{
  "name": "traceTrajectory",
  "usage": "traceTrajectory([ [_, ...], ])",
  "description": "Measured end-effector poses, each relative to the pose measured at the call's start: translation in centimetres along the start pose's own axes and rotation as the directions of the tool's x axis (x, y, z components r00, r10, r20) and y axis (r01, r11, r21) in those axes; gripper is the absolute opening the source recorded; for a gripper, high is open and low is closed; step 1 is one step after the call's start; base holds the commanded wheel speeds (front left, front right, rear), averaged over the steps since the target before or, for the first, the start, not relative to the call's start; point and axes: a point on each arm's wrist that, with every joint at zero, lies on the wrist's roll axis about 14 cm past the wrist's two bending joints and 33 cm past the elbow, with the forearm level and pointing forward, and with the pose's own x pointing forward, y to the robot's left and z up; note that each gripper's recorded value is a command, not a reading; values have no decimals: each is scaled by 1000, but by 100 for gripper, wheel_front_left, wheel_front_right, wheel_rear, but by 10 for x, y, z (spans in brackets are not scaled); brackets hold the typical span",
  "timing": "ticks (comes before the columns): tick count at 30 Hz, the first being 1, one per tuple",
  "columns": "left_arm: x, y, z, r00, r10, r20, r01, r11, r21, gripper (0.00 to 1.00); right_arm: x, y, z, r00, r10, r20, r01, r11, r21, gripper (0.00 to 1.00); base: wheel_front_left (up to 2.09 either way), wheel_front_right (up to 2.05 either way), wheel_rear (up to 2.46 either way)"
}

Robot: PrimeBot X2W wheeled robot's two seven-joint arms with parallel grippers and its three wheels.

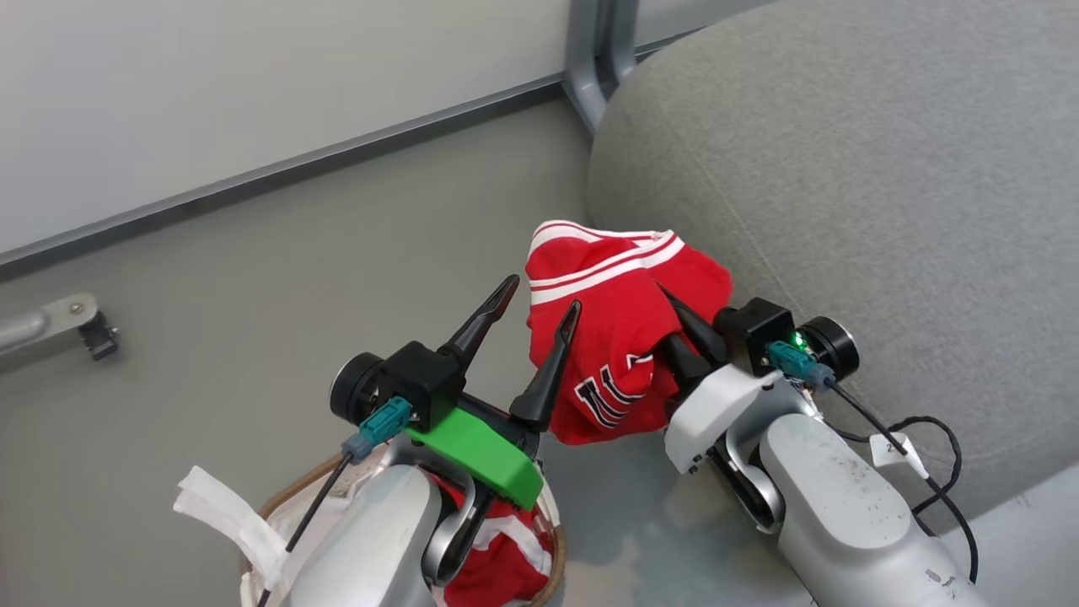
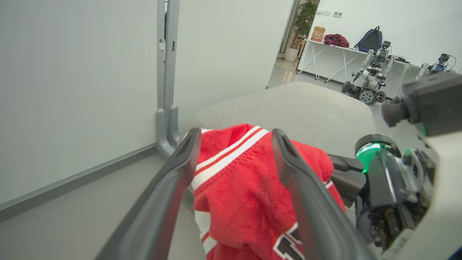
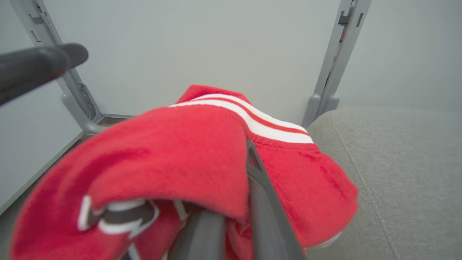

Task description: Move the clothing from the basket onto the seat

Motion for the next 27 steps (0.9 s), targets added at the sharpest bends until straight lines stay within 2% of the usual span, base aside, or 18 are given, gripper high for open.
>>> traceTrajectory([
  [8, 21, -38, -16, 991, -130, -26, 130, 991, -26, 100, -48, -51, -1, 981, -192, 7, 192, 981, 21, 0, 0, 0, 0],
  [11, 26, -59, -22, 980, -197, -37, 196, 980, -37, 100, -67, -72, -1, 963, -270, 12, 270, 963, 23, 0, 0, 0, 0],
  [15, 29, -71, -28, 970, -238, -43, 235, 970, -56, 100, -83, -93, -2, 938, -346, 9, 345, 938, 14, 0, 0, 0, 0],
  [18, 30, -70, -33, 969, -241, -49, 237, 968, -78, 100, -91, -116, 1, 915, -403, 13, 403, 915, -14, 0, 0, 0, 0],
  [22, 29, -59, -41, 972, -227, -63, 221, 971, -86, 100, -84, -143, 16, 904, -426, 30, 426, 899, -100, 0, 0, 0, 0],
  [27, 25, -45, -53, 972, -219, -86, 211, 973, -91, 100, -77, -195, 40, 866, -497, 56, 498, 846, -191, 0, 0, 0, 0],
])
